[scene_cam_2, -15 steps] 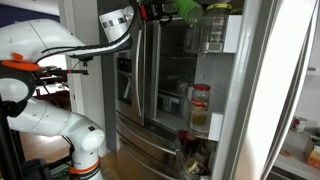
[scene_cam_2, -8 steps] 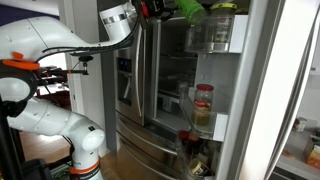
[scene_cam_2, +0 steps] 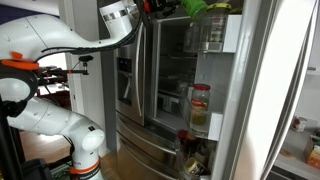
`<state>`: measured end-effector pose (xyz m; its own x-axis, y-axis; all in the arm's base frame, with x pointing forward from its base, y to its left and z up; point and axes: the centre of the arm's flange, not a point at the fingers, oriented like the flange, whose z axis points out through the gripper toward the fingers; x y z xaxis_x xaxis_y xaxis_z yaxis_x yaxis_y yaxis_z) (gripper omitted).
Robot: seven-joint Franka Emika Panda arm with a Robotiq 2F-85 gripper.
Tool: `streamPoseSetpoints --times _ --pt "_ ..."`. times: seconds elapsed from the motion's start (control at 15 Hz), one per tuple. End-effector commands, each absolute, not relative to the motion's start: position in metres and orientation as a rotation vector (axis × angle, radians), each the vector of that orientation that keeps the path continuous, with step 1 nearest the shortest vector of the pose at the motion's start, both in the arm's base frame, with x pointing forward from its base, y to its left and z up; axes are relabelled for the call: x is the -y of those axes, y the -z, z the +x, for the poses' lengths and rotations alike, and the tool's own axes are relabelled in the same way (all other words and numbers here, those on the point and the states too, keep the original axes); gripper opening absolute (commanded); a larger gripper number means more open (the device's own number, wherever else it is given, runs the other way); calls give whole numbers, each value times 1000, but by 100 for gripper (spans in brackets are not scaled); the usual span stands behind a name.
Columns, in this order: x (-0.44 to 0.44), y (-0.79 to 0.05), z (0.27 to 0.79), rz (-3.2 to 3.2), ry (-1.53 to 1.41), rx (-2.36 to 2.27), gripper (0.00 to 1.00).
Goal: Remove the green bottle from the middle fridge door shelf and put it onto the top fridge door shelf
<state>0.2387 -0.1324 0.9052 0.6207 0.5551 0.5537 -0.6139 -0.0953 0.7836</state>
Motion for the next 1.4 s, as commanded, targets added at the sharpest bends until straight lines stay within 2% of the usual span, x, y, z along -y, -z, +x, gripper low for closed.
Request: streamPoseSetpoints --times 0.0,0.87,0.93,1.0,1.13,1.33 --pt "150 -903 243 1378 -1021 152 37" --pt "170 -905 259 1521 -1089 518 37" --pt "170 -906 261 1523 -1079 542 72" --pt "170 -906 262 1522 -1077 564 88" --pt "170 -908 263 1526 -1081 599 99" --pt "165 -911 265 1533 -1075 624 100"
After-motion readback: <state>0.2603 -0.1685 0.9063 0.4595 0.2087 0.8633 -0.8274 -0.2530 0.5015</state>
